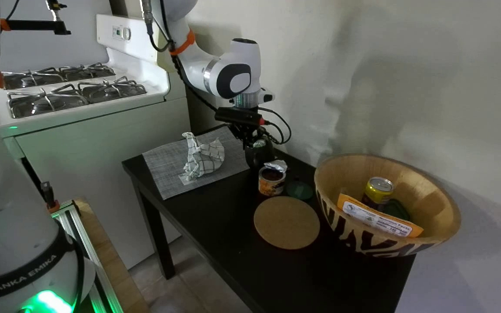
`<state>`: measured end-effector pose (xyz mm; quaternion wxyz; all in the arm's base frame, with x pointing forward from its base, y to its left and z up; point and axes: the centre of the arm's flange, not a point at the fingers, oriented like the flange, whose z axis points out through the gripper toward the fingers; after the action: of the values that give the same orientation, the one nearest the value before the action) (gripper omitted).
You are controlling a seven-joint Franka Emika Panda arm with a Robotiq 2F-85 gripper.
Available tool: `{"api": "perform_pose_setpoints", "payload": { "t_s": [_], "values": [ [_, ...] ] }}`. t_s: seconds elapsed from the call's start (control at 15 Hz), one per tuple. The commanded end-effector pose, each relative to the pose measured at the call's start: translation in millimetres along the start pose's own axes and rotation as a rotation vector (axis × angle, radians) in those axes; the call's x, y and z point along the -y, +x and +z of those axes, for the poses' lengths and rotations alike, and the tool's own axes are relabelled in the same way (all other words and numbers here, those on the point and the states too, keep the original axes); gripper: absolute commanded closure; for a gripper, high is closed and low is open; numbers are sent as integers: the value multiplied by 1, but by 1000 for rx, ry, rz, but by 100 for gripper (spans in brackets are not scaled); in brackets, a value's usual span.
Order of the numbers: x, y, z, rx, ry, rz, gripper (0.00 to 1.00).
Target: Pick up the black cup and make it stand upright
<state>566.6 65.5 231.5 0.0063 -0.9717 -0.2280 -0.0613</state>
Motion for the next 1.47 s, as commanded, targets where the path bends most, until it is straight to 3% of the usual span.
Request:
{"api": "perform_pose_setpoints", "payload": {
  "t_s": [0.0, 0.6, 1.4],
  "values": [
    [1, -18, -22, -70, 14, 47, 97],
    [-27, -46, -24, -98, 64, 252, 98],
    [-40, -50, -18, -131, 168, 298, 98]
  ]
}}
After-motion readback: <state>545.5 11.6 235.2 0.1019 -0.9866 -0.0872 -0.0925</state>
